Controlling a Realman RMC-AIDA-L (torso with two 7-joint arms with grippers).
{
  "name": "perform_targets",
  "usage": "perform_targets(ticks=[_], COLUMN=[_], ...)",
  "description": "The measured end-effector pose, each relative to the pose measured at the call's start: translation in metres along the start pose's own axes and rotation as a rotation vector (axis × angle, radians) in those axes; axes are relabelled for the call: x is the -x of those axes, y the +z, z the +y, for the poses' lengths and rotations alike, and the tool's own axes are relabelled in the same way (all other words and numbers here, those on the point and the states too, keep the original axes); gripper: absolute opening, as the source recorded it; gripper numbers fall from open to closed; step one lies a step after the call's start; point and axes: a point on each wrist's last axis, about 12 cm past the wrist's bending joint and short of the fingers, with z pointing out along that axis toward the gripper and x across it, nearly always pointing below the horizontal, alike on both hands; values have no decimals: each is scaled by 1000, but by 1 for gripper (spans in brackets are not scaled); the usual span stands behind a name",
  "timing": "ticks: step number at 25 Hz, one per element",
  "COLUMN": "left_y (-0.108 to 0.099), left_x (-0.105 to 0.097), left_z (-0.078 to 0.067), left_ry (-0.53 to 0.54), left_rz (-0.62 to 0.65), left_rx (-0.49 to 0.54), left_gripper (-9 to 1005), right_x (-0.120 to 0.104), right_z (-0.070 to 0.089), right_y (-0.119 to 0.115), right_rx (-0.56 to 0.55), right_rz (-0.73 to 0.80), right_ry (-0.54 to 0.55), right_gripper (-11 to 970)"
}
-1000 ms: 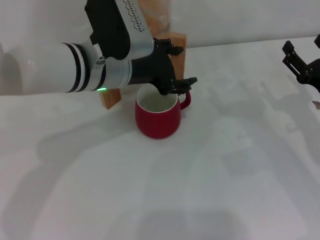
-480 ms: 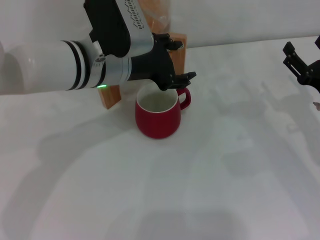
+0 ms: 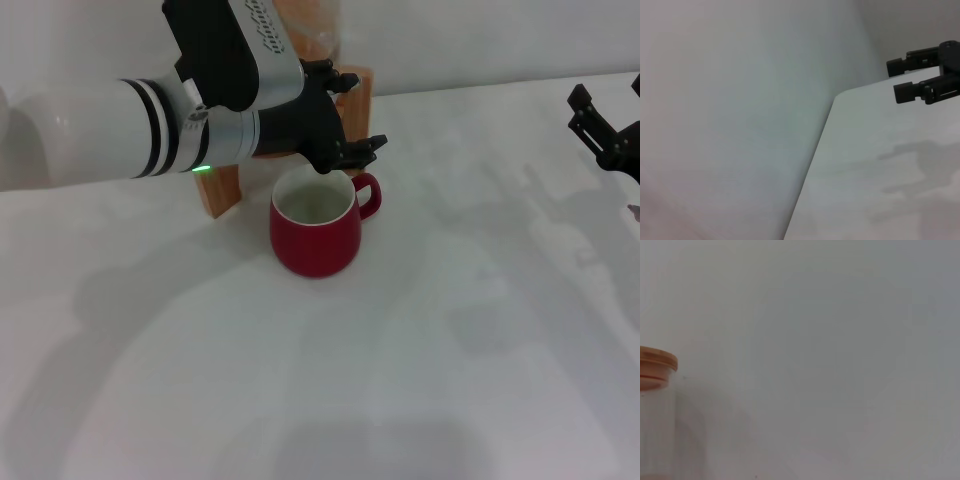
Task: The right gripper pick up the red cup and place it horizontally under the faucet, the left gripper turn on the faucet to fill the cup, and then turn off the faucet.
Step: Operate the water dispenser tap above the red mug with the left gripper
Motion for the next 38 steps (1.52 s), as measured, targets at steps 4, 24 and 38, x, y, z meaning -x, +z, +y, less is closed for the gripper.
perform_targets(ticks=[4,24,38], left_y=[0,1,-8], left_x=[0,-1,10], left_z=[0,-2,-25], left_ry=[0,7,-8], left_rz=[0,6,-77], left_rx=[3,12,-13], left_gripper=[761,761,761], right_x=[0,0,0], right_z=[0,0,-1], right_y=[0,0,-5], right_rx=[0,-1,-3], right_rz=[0,-1,0], right_ry=[0,0,-1], right_gripper=[843,843,843])
